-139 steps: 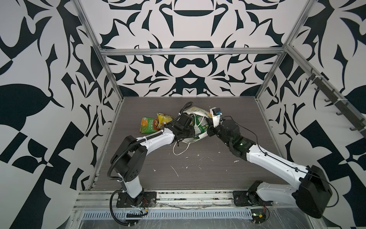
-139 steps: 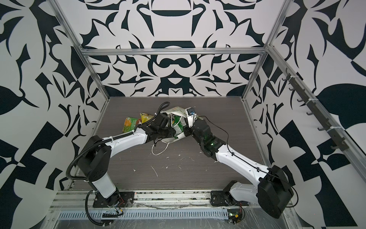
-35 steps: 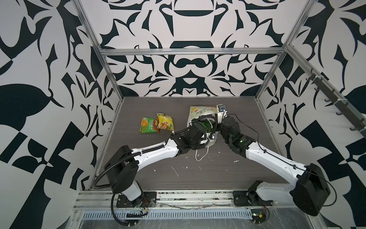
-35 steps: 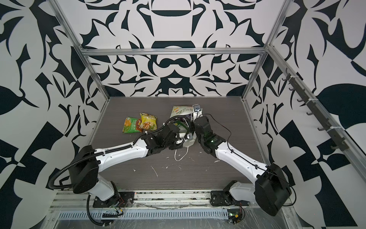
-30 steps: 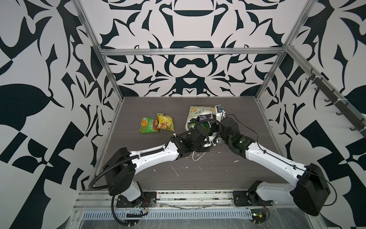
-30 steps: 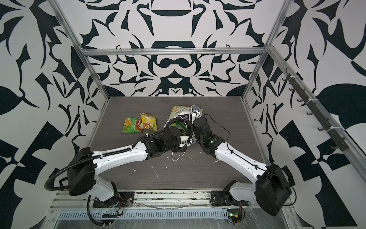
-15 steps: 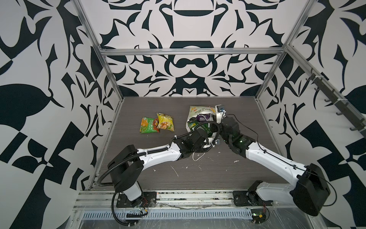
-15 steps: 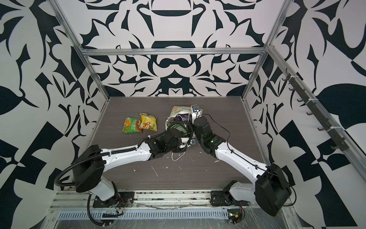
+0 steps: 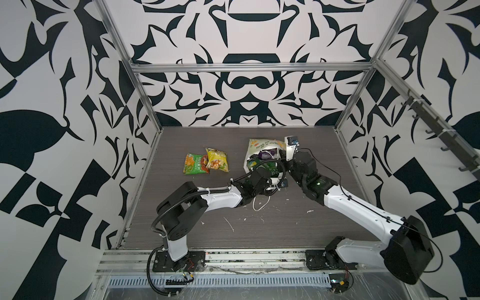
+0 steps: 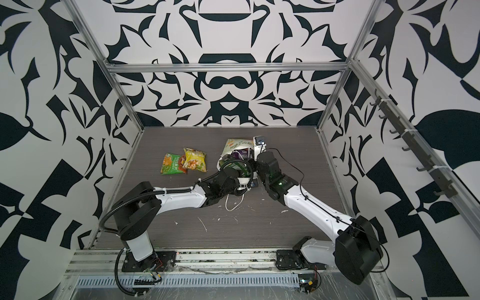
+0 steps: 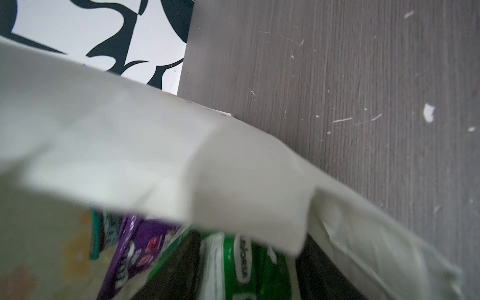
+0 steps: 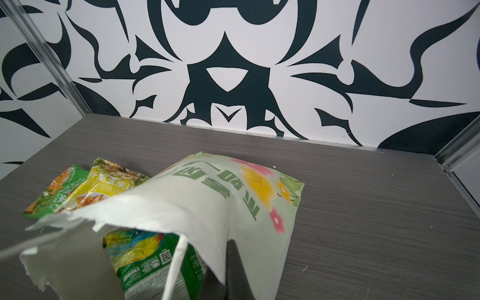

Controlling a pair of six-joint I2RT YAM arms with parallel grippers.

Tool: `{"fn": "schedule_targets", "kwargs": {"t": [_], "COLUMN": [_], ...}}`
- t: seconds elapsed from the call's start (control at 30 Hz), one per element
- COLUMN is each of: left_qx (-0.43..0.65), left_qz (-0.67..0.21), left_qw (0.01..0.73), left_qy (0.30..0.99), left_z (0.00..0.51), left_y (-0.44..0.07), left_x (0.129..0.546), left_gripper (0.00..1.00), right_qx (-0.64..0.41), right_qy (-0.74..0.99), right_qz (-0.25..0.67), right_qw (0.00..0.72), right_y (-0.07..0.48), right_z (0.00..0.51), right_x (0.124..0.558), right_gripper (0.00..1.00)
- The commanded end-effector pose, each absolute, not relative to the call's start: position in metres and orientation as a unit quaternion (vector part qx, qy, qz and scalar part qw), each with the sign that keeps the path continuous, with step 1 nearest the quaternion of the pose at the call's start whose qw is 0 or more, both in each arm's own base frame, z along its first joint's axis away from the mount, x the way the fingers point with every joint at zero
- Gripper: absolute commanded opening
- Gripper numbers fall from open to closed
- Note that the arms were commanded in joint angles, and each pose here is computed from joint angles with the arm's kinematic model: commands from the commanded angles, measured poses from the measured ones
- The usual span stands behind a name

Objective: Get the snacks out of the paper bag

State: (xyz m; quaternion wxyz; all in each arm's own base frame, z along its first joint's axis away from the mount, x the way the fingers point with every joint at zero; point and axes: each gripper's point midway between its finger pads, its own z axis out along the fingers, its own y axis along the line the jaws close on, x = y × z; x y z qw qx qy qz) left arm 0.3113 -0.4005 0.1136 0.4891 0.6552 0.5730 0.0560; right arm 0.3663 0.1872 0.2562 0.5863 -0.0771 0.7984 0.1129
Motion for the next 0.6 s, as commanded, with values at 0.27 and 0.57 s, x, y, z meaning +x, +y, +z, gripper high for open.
{"fn": "schedule_targets", "kwargs": {"t": [0.27, 0.57], "left_qx": [0.639, 0.605], "left_qz": [0.06, 0.042], "left_qw": [0.526, 0.568], "left_qy": [0.558, 0.557], "left_z": [0.149, 0.214], "left_y": [-0.403, -0.396], "left_x": [0.322, 0.306], "left_gripper": [0.02, 0.0], "right_qx": [-0.046, -0.029], "right_qy": [0.763, 0.774], "right_qz": [0.145, 0.133], "right_qw": [0.628, 0.618], "right_y": [0.178, 0.17], "right_z": [0.302, 0.297], "right_x": [0.368, 0.378], "right_gripper": [0.0, 0.0]}}
